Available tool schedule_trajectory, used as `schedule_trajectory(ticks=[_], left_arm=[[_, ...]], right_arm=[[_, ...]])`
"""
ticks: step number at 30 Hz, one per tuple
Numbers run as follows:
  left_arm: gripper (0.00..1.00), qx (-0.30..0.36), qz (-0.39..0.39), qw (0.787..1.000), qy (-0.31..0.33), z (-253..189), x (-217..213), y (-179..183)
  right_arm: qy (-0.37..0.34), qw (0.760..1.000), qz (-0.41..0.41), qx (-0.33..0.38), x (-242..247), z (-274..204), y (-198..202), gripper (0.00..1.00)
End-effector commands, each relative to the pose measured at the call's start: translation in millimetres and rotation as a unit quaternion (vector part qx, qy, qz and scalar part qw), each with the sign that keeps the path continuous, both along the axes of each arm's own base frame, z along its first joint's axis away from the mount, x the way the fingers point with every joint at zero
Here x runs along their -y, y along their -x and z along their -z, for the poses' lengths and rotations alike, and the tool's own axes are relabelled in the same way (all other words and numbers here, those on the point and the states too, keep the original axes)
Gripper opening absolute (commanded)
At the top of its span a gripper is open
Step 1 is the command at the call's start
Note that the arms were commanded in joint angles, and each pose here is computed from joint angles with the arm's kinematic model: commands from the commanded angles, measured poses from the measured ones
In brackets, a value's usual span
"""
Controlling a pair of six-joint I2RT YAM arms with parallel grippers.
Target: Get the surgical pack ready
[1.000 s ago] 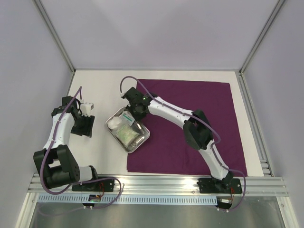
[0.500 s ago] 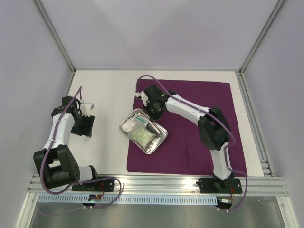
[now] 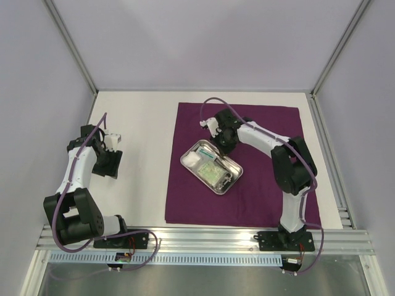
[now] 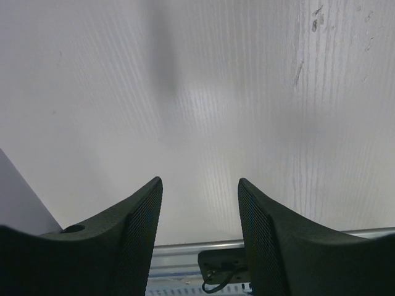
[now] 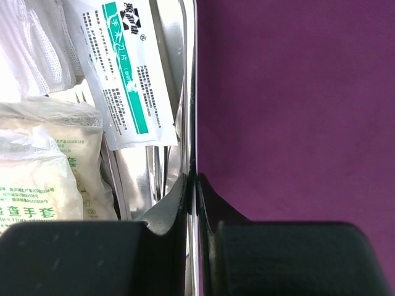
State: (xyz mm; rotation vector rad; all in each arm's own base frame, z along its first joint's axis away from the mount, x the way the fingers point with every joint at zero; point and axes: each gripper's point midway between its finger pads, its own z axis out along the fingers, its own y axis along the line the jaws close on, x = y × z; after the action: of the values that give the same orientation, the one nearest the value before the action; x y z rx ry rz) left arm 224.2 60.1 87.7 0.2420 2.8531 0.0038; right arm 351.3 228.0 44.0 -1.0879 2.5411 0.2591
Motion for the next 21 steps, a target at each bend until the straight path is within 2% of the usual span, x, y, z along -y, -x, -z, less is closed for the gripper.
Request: schedule_trajectory(ticks=[1, 9, 17, 20, 21], left_arm=[[0.61, 0.023, 0.005, 1.000, -0.017, -13.6, -8.1, -11.3], [0.61, 0.020, 0.005, 1.000, -0.024, -15.3, -11.6, -13.7], [0.62, 0.012, -0.004, 1.000, -0.014, -16.4, -10.2, -17.5], [0.62, 0.012, -0.005, 1.000, -0.007, -19.4, -8.2, -19.4], [0.62, 0.011, -0.003, 1.000, -0.002, -19.9, -6.3, -18.4]], right_arm=[[0.020, 0.997, -0.021, 0.067, 27.9, -20.3, -30.1, 0.00], [0.115, 0.990, -0.023, 0.076, 95.2, -4.8, -43.5, 0.01], [0.147, 0.984, -0.022, 0.100, 114.1, -11.1, -62.0, 0.01], [0.151, 0.982, -0.007, 0.114, 116.1, -24.3, -68.6, 0.16], [0.145, 0.983, -0.004, 0.116, 114.0, -28.7, -69.5, 0.27]])
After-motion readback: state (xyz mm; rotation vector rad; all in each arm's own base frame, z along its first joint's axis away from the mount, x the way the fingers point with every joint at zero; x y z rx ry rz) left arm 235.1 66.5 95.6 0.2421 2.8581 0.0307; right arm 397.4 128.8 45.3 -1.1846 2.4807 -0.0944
